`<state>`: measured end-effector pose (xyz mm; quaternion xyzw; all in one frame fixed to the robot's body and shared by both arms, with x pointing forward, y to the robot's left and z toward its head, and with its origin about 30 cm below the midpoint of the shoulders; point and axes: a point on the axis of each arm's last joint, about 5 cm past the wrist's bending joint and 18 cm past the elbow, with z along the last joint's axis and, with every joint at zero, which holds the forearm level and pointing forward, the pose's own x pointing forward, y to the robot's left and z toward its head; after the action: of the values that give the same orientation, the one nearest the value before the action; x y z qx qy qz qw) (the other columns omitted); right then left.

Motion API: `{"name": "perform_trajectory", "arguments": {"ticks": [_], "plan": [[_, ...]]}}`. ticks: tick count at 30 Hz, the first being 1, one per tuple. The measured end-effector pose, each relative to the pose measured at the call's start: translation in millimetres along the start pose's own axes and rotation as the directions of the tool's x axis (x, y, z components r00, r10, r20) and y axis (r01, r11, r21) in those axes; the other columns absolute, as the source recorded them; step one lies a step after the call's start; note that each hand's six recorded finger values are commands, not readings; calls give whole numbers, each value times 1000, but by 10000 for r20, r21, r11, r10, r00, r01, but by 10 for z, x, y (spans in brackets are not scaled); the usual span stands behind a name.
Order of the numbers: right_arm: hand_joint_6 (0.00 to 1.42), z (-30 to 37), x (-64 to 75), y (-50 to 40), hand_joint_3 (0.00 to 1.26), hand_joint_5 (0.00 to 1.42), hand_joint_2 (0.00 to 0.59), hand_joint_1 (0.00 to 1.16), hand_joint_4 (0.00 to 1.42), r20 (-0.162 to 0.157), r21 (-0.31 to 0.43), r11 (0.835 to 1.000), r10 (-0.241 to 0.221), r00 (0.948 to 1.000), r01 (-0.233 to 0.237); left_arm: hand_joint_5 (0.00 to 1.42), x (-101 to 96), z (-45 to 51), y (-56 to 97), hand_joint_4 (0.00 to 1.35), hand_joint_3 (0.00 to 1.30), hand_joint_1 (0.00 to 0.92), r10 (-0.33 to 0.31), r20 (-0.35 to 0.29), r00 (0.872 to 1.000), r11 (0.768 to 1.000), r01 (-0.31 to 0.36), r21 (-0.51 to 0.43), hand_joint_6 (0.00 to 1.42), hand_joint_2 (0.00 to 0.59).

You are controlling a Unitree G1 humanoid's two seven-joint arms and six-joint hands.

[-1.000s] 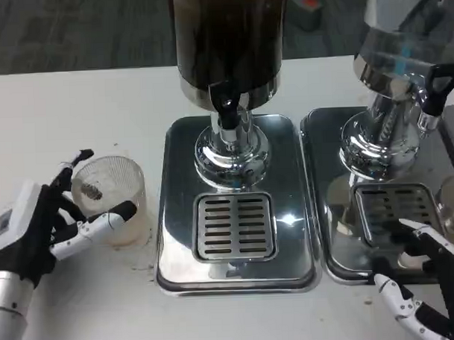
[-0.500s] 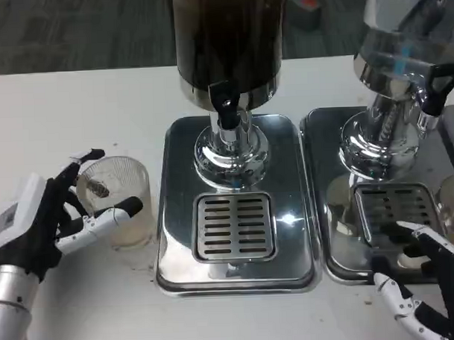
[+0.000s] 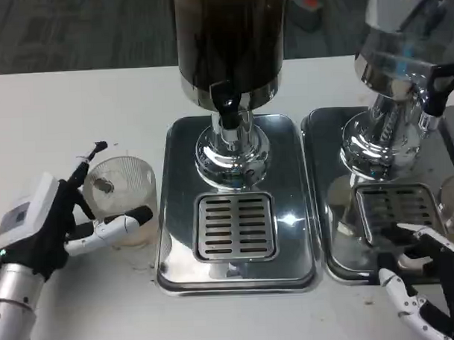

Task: Grasp the cup under the faucet to collect the drink, then remove the cup.

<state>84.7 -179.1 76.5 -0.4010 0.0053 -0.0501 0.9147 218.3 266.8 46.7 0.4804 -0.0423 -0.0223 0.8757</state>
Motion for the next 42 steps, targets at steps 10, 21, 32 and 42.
{"name": "perform_trajectory", "arguments": {"ticks": [10,21,32,42], "plan": [[469,-3,-5,-5,397,382,415,309,352,-52,90,10000,34,10000,-34,794,-6,-8,-13,554,242,330,-177,-101,9998,9996,179,232,1157,52],[469,-9,-7,-15,397,382,421,296,352,-91,91,10000,32,10000,-32,1012,-34,-4,-52,801,504,347,126,-165,9998,9993,-132,-351,1352,91],[469,-10,-8,-36,397,376,416,299,352,-121,83,10000,-6,9999,7,1164,-59,6,-97,990,673,367,1026,-293,9943,9925,-1043,-631,1424,121],[469,8,-7,-50,397,373,415,301,352,-37,100,9999,-56,10000,56,1167,-103,-11,-120,994,678,367,1663,-404,9852,9842,-1684,-551,1424,122]]}}
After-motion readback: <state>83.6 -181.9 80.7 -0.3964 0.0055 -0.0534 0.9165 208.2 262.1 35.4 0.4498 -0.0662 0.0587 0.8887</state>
